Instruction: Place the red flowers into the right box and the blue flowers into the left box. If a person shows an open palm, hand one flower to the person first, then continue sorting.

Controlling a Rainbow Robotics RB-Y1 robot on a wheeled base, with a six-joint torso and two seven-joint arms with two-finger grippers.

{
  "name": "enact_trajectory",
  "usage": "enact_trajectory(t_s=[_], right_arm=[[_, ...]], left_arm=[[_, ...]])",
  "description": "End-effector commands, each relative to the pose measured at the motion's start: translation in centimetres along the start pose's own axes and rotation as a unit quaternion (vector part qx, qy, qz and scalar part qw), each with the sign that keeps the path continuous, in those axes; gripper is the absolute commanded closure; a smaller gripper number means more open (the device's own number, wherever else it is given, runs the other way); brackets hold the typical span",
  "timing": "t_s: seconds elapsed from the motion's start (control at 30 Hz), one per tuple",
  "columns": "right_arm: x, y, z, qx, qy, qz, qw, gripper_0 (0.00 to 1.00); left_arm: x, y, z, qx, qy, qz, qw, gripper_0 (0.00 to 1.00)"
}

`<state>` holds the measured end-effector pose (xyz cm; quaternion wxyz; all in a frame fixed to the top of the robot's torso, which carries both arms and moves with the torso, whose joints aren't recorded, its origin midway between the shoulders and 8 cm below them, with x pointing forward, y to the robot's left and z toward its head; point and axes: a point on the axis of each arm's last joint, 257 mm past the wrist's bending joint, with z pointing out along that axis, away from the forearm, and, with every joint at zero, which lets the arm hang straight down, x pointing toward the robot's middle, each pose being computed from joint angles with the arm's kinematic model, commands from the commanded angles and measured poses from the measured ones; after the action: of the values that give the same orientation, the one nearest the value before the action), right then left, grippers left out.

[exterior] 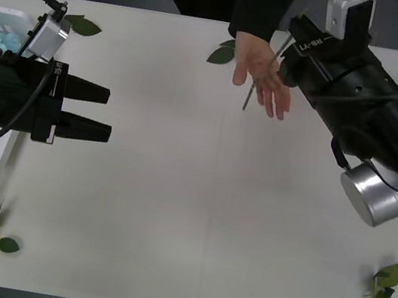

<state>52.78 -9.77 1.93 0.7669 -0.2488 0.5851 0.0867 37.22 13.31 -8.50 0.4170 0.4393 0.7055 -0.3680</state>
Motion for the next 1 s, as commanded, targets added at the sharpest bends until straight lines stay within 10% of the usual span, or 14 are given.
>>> enact_trajectory(t_s=[0.03,0.67,0.83,1.0], right_arm=[[-3.3,0.1,0.5,-0.004,-0.047,-0.019,0.999,1.00],[-4.4,0.0,0.3,-0.004,-0.070,-0.014,0.997,1.00],[-4.8,0.1,0.2,-0.005,-0.075,-0.020,0.997,0.00],[-4.9,0.3,0.1,-0.008,-0.076,-0.014,0.997,0.00]], left_arm=[[-0.4,0.1,-0.6,-0.005,0.004,-0.005,1.000,0.14],[-0.5,0.0,-0.6,-0.003,0.001,-0.006,1.000,0.14],[-0.5,-0.1,-0.6,-0.003,0.002,-0.006,1.000,0.14],[-0.4,-0.1,-0.6,-0.003,0.002,-0.006,1.000,0.14]])
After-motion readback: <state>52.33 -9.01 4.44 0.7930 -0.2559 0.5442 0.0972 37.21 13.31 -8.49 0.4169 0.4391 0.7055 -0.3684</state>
